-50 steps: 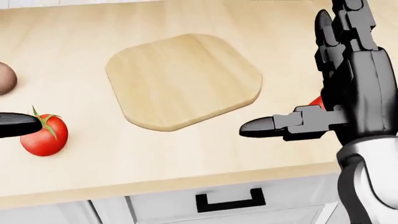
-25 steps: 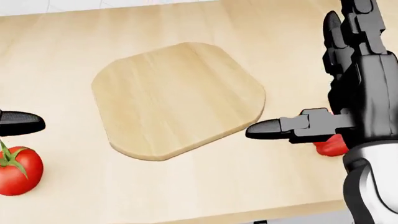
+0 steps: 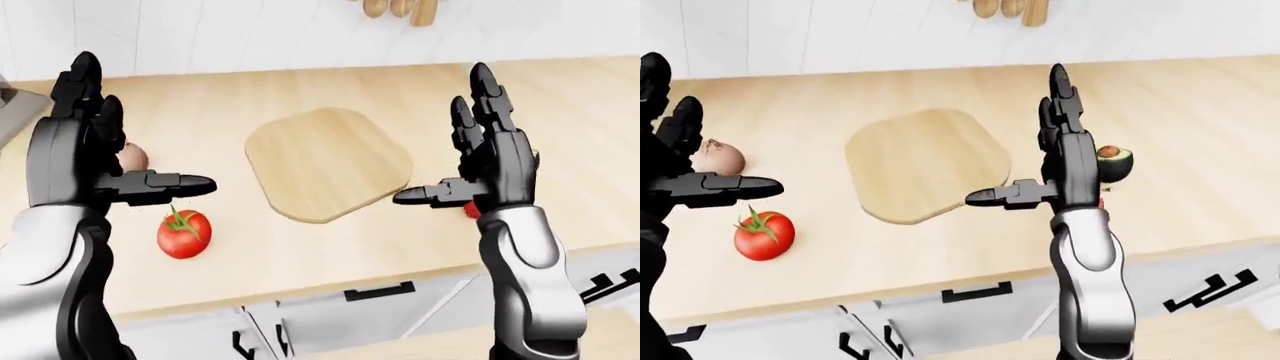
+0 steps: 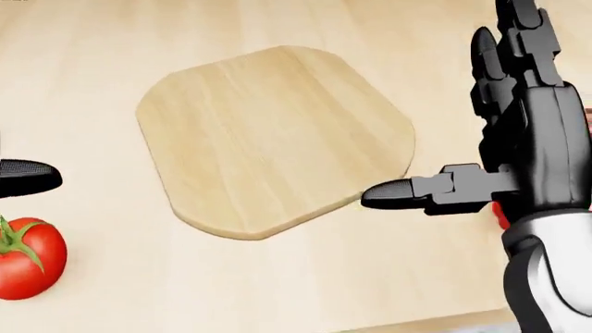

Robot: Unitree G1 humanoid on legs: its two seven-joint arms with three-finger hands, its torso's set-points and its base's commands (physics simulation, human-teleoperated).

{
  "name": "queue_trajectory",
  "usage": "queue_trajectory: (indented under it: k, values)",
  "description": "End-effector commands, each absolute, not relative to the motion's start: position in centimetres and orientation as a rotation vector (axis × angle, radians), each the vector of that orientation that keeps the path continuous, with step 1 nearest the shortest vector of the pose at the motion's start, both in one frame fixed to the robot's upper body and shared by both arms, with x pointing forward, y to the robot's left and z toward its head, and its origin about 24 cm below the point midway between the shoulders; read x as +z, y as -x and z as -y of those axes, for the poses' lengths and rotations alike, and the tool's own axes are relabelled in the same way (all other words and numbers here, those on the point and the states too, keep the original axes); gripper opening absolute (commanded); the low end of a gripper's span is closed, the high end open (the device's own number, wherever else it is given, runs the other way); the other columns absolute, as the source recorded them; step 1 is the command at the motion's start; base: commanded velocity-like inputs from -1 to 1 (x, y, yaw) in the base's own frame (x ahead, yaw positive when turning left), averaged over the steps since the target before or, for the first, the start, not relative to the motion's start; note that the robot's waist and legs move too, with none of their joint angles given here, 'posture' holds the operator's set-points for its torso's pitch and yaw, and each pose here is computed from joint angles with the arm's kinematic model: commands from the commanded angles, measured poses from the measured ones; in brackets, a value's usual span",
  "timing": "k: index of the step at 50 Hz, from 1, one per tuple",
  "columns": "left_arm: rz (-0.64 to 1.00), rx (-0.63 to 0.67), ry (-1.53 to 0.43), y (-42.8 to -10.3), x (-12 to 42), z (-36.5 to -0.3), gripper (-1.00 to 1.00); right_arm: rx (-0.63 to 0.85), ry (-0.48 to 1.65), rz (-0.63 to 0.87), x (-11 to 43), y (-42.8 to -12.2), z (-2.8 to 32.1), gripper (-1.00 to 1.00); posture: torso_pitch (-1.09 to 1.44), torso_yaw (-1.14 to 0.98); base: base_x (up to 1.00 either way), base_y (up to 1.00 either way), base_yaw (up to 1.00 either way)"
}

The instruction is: Place the avocado, onion, tomato and bell pepper on the cutting board.

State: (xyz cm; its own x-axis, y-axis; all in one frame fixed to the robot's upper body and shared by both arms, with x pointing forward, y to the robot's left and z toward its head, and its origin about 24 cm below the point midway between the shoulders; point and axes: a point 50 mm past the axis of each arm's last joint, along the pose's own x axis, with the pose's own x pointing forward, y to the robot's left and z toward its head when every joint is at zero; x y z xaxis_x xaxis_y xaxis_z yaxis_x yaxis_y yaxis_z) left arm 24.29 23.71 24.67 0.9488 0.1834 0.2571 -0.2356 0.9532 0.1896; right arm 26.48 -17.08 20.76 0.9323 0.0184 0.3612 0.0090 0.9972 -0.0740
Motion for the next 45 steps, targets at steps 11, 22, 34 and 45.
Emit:
queue_trajectory:
  k: [11,22,34,45]
  values:
    - [0.353,0.232,-0.212,-24.0,27.4,-24.0,1.0,-0.01,0.085,0.457,22.1,-25.8,17.3,1.0,0.0,0.0,0.0,0.0,0.0]
    - [0.327,0.34,-0.242,-24.9,28.6,-26.8,1.0,-0.019,0.086,0.453,21.6,-25.7,17.5,1.0,0.0,0.0,0.0,0.0,0.0]
    - [0.215,0.523,-0.27,-24.9,26.9,-30.8,1.0,-0.025,0.086,0.454,21.6,-25.4,17.8,1.0,0.0,0.0,0.0,0.0,0.0]
    - [0.158,0.581,-0.272,-26.0,24.0,-32.4,1.0,-0.028,0.091,0.451,21.5,-25.4,17.8,1.0,0.0,0.0,0.0,0.0,0.0]
